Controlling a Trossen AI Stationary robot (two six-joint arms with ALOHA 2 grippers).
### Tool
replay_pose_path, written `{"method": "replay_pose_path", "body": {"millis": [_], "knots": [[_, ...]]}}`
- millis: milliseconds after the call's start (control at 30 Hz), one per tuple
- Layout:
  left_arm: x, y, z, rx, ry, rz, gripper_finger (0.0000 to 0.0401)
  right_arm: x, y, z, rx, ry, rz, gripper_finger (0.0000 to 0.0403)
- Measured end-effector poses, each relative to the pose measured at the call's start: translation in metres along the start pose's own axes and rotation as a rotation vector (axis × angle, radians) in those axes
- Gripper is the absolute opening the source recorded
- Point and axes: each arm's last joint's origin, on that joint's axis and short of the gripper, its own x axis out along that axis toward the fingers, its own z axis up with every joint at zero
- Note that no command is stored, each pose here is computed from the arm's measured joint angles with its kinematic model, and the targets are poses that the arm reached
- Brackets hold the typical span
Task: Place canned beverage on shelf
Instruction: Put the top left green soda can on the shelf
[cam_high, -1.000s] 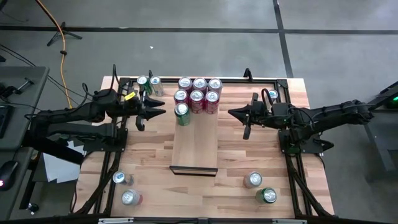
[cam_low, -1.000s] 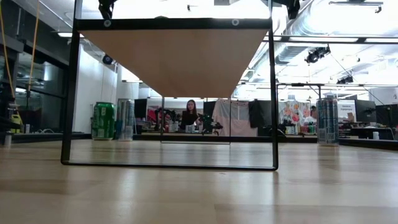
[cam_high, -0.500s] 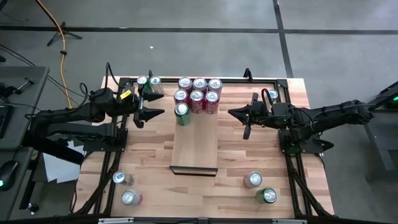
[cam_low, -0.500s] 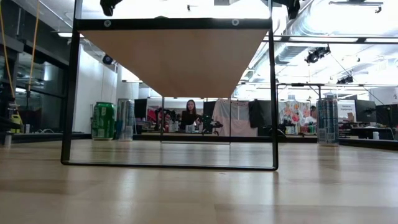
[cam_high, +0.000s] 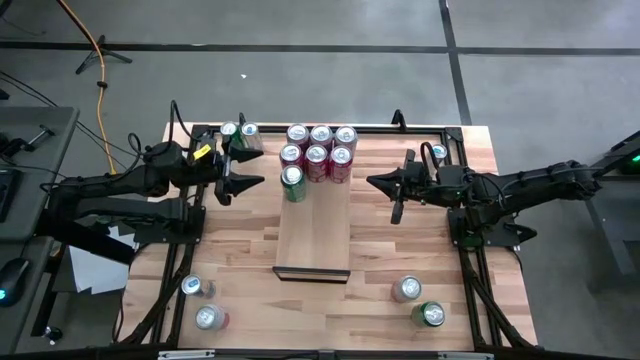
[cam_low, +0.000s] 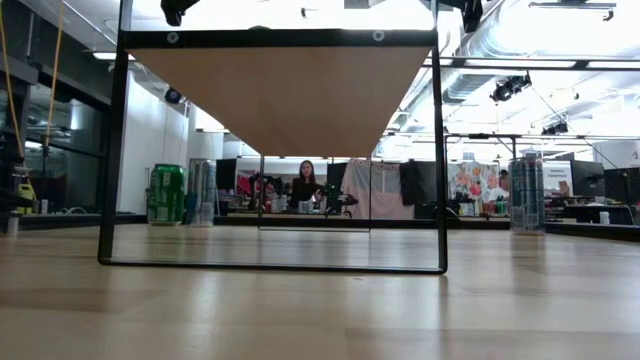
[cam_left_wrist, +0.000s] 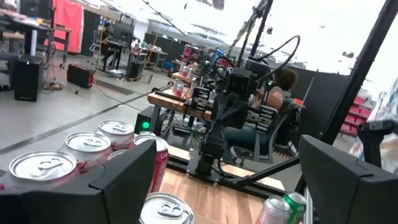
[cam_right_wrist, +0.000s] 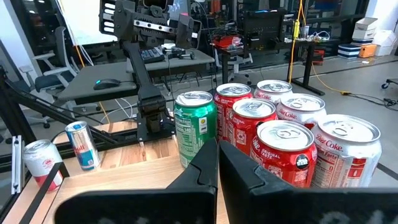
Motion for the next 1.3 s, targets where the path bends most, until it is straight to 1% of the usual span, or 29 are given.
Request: {"method": "replay_pose_path", "body": {"millis": [67,100,167,200,267,367,433,500,567,633,700,733,833,933,1100,1167,1300], "knots": [[0.000,0.001,0.000,-0.056,-0.014,0.045,0.0326,0.000,0.000,0.000,0.009,0.000,0.000,0.0000],[0.000,0.003,0.001,-0.108,-0.034,0.102,0.0326,0.000,0.000,0.000,0.017,0.000,0.000,0.0000],[0.004,0.009,-0.002,-0.220,-0.068,0.251,0.0326,0.000,0.000,0.000,0.039,0.000,0.000,0.0000],[0.006,0.013,-0.004,-0.258,-0.061,0.325,0.0325,0.000,0.000,0.000,0.050,0.001,0.000,0.0000],[0.010,0.022,0.000,-0.276,-0.001,0.440,0.0323,0.000,0.000,0.000,0.052,0.002,0.000,0.0000],[0.018,0.038,0.017,-0.262,0.156,0.612,0.0322,0.000,0.000,0.000,0.051,0.004,0.000,0.0000],[0.020,0.056,0.026,-0.253,0.307,0.763,0.0322,0.000,0.000,-0.001,0.052,0.005,0.000,0.0000],[0.023,0.079,0.034,-0.233,0.469,0.903,0.0322,0.000,0.000,-0.001,0.050,0.008,-0.001,0.0000],[0.025,0.102,0.041,-0.236,0.585,1.011,0.0321,0.000,0.000,-0.001,0.051,0.008,-0.001,0.0000],[0.026,0.129,0.041,-0.268,0.691,1.112,0.0321,0.000,0.000,-0.001,0.051,0.008,-0.001,0.0000],[0.024,0.156,0.036,-0.312,0.795,1.198,0.0321,0.000,0.000,-0.001,0.052,0.009,-0.001,0.0000],[0.024,0.167,0.034,-0.327,0.825,1.228,0.0321,0.000,0.000,-0.001,0.053,0.009,0.000,0.0000],[0.020,0.197,0.029,-0.398,0.850,1.320,0.0321,0.000,0.000,-0.001,0.077,0.010,0.000,0.0000],[0.014,0.219,0.021,-0.472,0.858,1.393,0.0321,0.000,0.000,-0.002,0.091,0.024,-0.001,0.0000],[0.006,0.243,0.011,-0.560,0.861,1.475,0.0321,0.000,0.000,-0.006,0.083,0.062,0.005,0.0000],[0.007,0.247,0.009,-0.569,0.849,1.483,0.0321,0.000,0.000,-0.007,0.081,0.069,0.009,0.0000],[0.010,0.255,0.002,-0.585,0.868,1.491,0.0321,0.000,0.000,-0.007,0.079,0.074,0.011,0.0000]]}}
